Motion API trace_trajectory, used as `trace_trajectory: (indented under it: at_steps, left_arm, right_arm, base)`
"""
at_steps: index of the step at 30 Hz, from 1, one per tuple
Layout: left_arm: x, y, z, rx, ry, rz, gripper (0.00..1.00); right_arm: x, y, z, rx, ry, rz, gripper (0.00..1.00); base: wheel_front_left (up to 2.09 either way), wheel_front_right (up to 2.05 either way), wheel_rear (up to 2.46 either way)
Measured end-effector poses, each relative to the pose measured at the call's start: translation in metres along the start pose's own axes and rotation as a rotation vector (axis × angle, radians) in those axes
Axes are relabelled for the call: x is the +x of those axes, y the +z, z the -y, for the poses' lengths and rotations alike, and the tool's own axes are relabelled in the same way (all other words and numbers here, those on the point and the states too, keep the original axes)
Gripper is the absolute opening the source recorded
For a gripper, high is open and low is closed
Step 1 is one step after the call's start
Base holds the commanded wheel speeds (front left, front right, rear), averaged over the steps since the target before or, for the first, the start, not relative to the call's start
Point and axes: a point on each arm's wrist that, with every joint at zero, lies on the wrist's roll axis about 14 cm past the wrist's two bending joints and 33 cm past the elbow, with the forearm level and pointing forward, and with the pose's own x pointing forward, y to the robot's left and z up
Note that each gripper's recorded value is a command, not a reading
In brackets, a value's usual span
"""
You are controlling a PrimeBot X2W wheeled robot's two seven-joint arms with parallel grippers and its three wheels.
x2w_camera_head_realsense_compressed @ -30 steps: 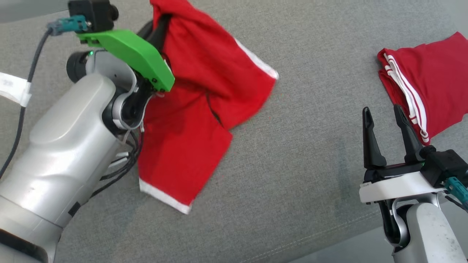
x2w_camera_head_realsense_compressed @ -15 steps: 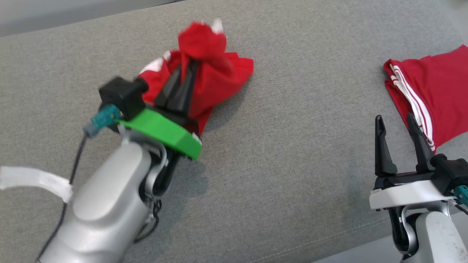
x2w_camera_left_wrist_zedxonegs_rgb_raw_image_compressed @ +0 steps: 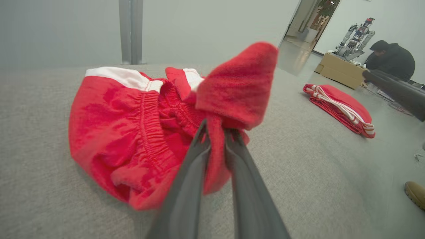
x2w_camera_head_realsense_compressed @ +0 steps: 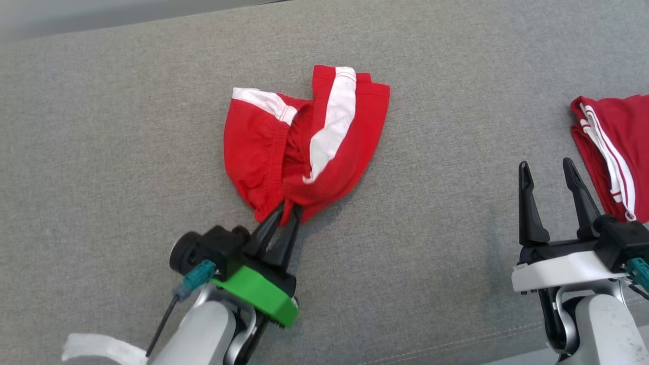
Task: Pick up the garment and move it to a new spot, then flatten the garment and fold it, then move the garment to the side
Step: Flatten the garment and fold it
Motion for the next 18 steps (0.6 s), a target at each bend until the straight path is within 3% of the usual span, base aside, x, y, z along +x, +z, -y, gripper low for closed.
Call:
trace_trajectory:
  at_steps: [2, 3, 4, 12, 15, 18]
  left_arm:
    - [-0.011, -0.017, 0.004, -0.008, 0.000, -0.048, 0.53]
    - [-0.015, -0.024, 0.010, -0.016, -0.012, -0.069, 0.87]
    - [-0.020, -0.031, 0.015, -0.037, -0.021, -0.093, 1.00]
    - [-0.057, -0.077, 0.016, -0.091, -0.041, -0.292, 1.00]
    - [-0.061, -0.073, -0.001, -0.087, -0.003, -0.315, 1.00]
    - [-0.048, -0.042, -0.016, -0.062, 0.057, -0.223, 1.00]
  right_arm:
    - [0.000, -0.001, -0.002, 0.000, 0.005, -0.001, 1.00]
    - [0.000, -0.001, -0.002, -0.001, 0.007, -0.002, 1.00]
    - [0.000, 0.000, -0.003, -0.001, 0.009, -0.001, 1.00]
    - [-0.005, 0.004, -0.001, -0.019, 0.005, 0.007, 1.00]
    - [-0.007, 0.009, 0.003, -0.022, -0.005, 0.020, 1.00]
    - [-0.011, 0.008, 0.006, -0.024, -0.015, 0.016, 1.00]
  base:
    - [0.00, 0.00, 0.00]
    - [0.00, 0.00, 0.00]
    - [0.00, 0.00, 0.00]
    - [0.00, 0.00, 0.00]
    - [0.00, 0.00, 0.00]
    - [0.00, 0.00, 0.00]
